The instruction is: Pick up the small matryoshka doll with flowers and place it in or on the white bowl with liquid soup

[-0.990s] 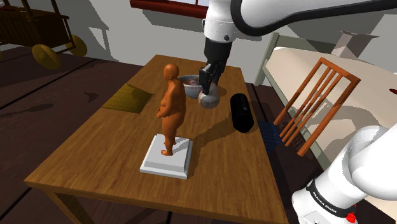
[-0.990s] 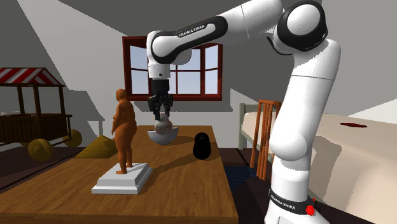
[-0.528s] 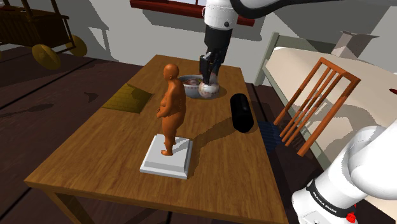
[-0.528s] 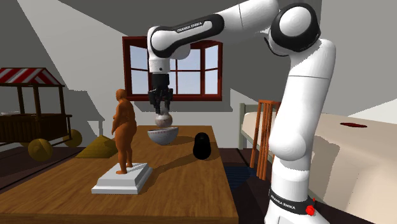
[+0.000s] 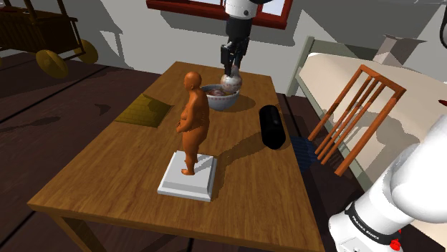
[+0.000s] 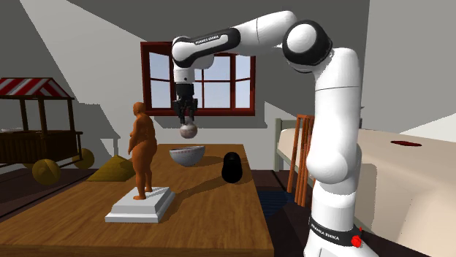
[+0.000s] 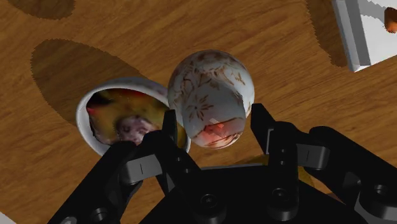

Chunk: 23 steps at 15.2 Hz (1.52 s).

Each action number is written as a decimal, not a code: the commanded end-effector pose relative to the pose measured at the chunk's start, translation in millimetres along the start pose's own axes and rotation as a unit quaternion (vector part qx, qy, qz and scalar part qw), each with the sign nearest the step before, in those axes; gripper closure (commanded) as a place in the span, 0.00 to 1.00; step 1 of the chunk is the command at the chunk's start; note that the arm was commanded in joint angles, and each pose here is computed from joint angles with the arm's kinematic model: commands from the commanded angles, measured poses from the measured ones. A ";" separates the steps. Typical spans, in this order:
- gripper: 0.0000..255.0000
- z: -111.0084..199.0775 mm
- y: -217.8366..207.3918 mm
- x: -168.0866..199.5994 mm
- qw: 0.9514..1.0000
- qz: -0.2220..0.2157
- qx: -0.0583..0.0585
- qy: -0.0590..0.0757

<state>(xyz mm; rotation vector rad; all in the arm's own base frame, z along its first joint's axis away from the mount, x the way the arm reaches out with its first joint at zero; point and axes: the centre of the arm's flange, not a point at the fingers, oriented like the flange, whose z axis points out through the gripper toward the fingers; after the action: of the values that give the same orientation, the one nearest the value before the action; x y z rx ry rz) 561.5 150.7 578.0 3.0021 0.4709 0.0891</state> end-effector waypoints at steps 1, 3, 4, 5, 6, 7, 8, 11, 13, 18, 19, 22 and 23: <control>1.00 2.6 19.0 16.7 1.000 0.000 0.000 0.000; 1.00 2.3 39.4 33.4 1.000 0.000 0.000 0.000; 1.00 2.1 49.6 41.8 1.000 0.000 0.000 0.000; 1.00 2.0 59.8 50.1 1.000 0.000 0.000 0.000; 1.00 1.8 70.0 58.5 1.000 0.000 0.000 0.000; 1.00 1.7 80.3 66.8 1.000 0.000 0.000 0.000; 1.00 1.5 90.5 75.2 1.000 0.000 0.000 0.000; 1.00 1.0 121.1 100.3 1.000 0.000 0.000 0.000; 1.00 6.1 129.9 107.7 1.000 0.000 0.000 0.000; 1.00 32.3 127.0 106.5 1.000 0.000 0.000 0.000; 1.00 37.6 126.4 106.3 1.000 0.000 0.000 0.000; 1.00 53.3 124.7 105.7 1.000 0.000 0.000 0.000; 1.00 58.6 124.1 105.4 1.000 0.000 0.000 0.000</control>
<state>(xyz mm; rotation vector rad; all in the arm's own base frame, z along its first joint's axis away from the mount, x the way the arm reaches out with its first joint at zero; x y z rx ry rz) 703.4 60.5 542.8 3.0016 0.4717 0.0880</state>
